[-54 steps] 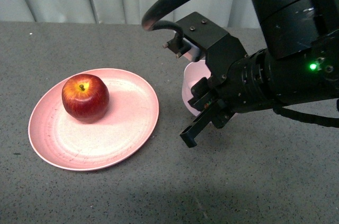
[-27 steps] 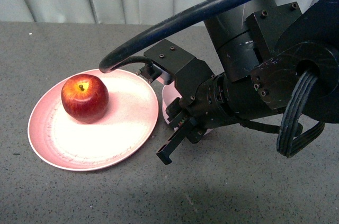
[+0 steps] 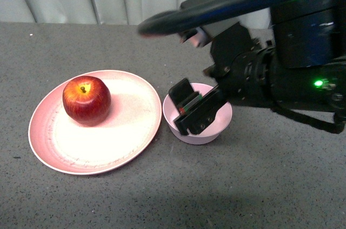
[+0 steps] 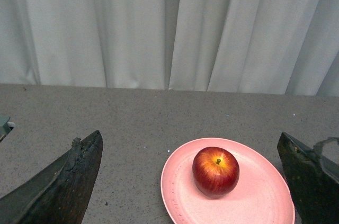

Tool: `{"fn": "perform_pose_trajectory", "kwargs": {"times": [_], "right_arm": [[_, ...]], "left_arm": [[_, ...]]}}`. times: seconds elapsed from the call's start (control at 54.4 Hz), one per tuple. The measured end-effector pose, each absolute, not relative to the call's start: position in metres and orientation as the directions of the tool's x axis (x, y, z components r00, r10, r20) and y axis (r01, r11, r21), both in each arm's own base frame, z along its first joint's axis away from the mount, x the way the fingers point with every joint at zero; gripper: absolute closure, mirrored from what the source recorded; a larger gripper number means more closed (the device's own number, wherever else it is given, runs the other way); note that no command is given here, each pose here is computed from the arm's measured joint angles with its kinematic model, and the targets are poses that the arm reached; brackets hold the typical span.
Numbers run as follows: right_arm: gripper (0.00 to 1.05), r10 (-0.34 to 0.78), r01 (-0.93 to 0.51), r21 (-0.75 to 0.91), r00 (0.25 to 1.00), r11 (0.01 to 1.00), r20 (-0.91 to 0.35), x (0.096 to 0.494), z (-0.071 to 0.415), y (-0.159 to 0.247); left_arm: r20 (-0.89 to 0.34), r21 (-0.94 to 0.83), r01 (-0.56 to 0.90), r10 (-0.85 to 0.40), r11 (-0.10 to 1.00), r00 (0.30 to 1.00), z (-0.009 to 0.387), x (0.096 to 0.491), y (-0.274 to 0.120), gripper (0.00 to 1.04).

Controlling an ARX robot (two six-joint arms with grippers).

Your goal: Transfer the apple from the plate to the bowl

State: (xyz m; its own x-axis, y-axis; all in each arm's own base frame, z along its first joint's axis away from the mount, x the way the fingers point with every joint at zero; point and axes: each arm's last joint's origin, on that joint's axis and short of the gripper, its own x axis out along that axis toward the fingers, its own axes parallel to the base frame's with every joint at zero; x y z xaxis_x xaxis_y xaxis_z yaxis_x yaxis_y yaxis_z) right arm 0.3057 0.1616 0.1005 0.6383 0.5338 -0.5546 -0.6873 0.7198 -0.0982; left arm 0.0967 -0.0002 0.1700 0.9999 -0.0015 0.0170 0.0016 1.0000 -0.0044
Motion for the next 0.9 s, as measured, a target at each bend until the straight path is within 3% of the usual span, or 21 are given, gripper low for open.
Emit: {"fn": "perform_pose_trajectory", "kwargs": {"times": [0.129,0.276,0.442,0.497,0.607,0.902], "right_arm": [[0.08,0.423,-0.538,-0.186,0.796,0.822,-0.433,0.294,0.121,0.136],[0.09,0.238,-0.319,-0.258,0.923,0.912,-0.300,0.270,0.143,0.095],[0.10,0.081,-0.140,-0.246,0.968,0.959,-0.237,0.239,0.153,0.059],[0.18,0.022,-0.050,-0.187,0.989,0.981,-0.148,0.229,0.154,0.053],[0.39,0.006,-0.007,-0.062,1.000,0.998,-0.020,0.211,0.161,0.040],[0.91,0.004,-0.004,-0.020,1.000,1.000,-0.021,0.177,0.161,0.020]], "left_arm": [[0.017,-0.004,0.001,-0.001,1.000,1.000,0.170,0.097,0.000,0.07],[0.017,-0.004,0.001,-0.001,1.000,1.000,0.170,0.097,0.000,0.07],[0.017,-0.004,0.001,-0.001,1.000,1.000,0.170,0.097,0.000,0.07],[0.017,-0.005,0.001,-0.001,1.000,1.000,0.170,0.097,0.000,0.07],[0.017,-0.004,0.002,-0.002,1.000,1.000,0.170,0.097,0.000,0.07],[0.017,-0.004,0.001,-0.001,1.000,1.000,0.170,0.097,0.000,0.07]]}}
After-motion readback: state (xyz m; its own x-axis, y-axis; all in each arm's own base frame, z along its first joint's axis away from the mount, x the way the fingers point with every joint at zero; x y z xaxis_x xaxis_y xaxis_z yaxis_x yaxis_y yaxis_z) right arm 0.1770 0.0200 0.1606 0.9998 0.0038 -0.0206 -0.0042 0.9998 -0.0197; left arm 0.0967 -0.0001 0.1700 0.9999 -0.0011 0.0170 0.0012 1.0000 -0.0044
